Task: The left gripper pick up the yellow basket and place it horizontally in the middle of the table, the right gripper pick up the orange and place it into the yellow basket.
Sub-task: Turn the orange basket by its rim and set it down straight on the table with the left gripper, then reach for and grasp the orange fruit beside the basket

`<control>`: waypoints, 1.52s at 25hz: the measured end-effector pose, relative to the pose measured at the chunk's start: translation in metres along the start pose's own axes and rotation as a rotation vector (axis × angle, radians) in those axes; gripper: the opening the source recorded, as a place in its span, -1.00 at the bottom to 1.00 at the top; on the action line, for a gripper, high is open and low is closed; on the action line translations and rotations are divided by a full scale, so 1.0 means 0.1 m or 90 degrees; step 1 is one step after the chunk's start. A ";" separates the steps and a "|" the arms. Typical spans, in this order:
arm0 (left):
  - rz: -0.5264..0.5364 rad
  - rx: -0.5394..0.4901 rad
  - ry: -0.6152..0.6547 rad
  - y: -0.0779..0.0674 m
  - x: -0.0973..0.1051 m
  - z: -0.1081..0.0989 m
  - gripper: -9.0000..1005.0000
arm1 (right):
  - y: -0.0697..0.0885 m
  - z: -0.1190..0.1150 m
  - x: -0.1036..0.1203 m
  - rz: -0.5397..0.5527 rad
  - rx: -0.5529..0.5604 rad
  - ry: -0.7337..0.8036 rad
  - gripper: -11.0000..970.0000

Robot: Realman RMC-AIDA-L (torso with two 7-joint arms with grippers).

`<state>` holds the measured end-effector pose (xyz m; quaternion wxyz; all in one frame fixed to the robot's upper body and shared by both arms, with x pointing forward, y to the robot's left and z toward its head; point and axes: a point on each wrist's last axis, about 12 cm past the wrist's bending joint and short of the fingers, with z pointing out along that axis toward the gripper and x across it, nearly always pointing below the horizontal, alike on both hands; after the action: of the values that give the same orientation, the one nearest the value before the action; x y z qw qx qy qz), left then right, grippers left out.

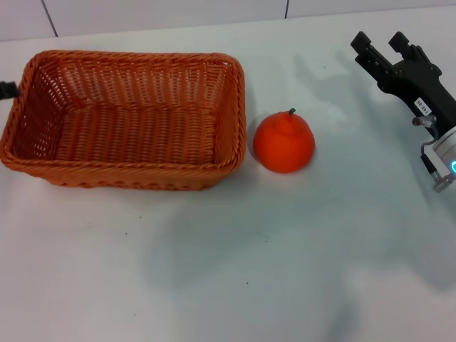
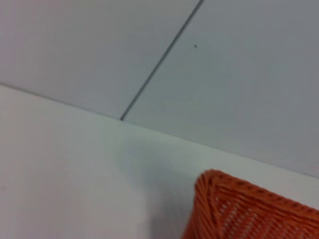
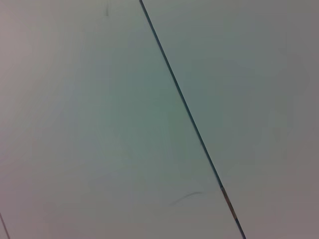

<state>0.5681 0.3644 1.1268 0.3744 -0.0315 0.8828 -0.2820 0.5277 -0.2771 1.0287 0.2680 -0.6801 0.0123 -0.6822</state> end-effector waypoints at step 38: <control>0.032 0.003 -0.597 0.42 0.63 -0.38 0.75 | -0.35 0.08 -0.37 -0.014 0.142 -0.189 0.95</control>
<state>0.5037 0.4012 1.0855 0.7397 -0.1336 0.6181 -0.2302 0.5201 -0.2299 1.0087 0.3333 -0.7395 -0.1110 -0.5742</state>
